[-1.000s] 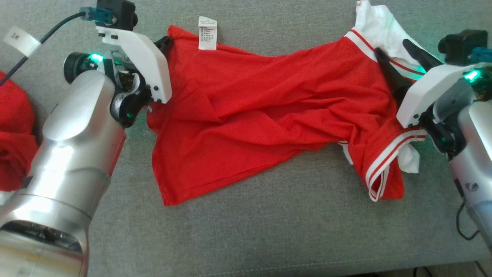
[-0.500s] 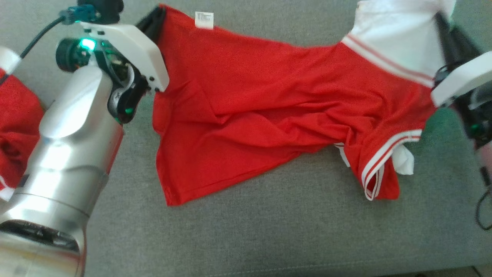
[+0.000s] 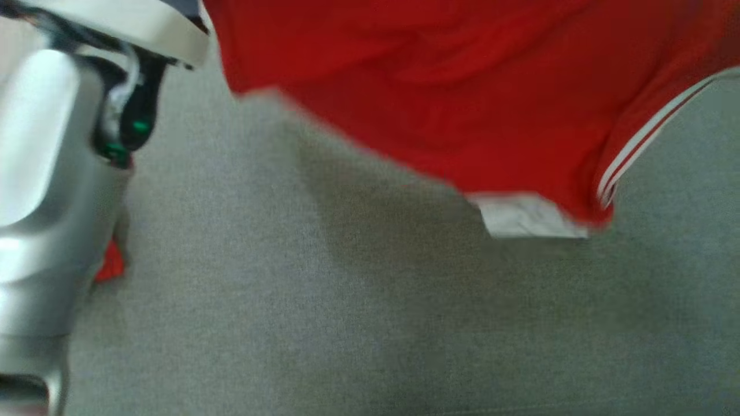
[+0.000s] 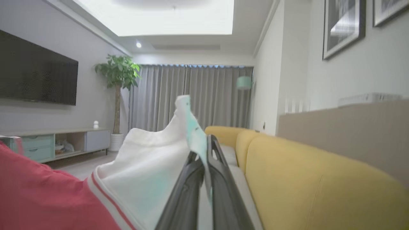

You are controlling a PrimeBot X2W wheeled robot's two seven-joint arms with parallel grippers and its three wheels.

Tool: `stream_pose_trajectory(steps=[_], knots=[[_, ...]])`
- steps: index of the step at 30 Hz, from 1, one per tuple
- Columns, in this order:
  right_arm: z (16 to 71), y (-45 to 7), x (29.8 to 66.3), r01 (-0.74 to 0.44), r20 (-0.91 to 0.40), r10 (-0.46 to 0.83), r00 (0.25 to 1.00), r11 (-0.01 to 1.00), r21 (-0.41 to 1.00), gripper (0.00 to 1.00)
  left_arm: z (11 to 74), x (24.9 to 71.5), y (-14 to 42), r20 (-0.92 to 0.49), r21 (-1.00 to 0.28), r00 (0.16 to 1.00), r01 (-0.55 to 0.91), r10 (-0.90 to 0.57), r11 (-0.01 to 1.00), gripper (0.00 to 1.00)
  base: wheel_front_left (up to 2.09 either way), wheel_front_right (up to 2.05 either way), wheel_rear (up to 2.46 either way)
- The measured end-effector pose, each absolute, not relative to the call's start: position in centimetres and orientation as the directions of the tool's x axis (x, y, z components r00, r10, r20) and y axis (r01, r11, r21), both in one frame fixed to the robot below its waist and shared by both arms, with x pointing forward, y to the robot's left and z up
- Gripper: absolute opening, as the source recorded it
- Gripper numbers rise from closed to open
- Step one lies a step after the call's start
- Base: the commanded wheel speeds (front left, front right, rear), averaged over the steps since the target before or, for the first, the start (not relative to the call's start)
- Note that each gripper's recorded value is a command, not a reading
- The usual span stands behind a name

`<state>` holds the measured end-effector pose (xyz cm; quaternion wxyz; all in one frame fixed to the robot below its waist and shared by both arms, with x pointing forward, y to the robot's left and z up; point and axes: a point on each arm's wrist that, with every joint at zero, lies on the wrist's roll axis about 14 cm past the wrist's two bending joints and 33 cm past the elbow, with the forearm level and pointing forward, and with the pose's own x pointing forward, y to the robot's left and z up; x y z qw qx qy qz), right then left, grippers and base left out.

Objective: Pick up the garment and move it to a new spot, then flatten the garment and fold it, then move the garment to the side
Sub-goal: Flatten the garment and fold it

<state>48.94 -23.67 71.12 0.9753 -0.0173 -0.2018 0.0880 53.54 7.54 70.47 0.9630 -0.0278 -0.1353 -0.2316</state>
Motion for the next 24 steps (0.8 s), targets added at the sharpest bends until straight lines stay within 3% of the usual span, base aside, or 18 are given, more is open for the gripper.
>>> stream_pose_trajectory(steps=[5, 10, 15, 24], knots=[[78.5, -24.2, 44.2, -0.11, 0.542, 0.16, 0.825, 0.986, -0.124, 0.0, 79.0, 48.7, 8.6, 0.487, 0.077, 0.779, 0.412, -0.395, 0.908, 0.0, 0.0, 0.0, 0.0], [80.8, -24.9, 42.4, -0.068, 0.564, 0.135, 0.815, 0.988, -0.137, 0.0, 82.1, 46.8, 9.4, 0.544, 0.097, 0.752, 0.386, -0.373, 0.918, 0.0, 0.0, 0.0, 0.0], [79.7, -25.5, 43.9, -0.08, 0.517, 0.114, 0.848, 0.993, -0.088, 0.0, 81.0, 47.7, 9.1, 0.504, 0.079, 0.776, 0.397, -0.38, 0.915, 0.0, 0.0, 0.0, 0.0], [75.5, -25.4, 51.1, -0.124, 0.349, 0.114, 0.93, 0.992, 0.008, 0.0, 72.8, 53.6, 8.3, 0.303, -0.098, 0.882, 0.406, -0.361, 0.909, 0.0, 0.0, 0.0, 0.0]])
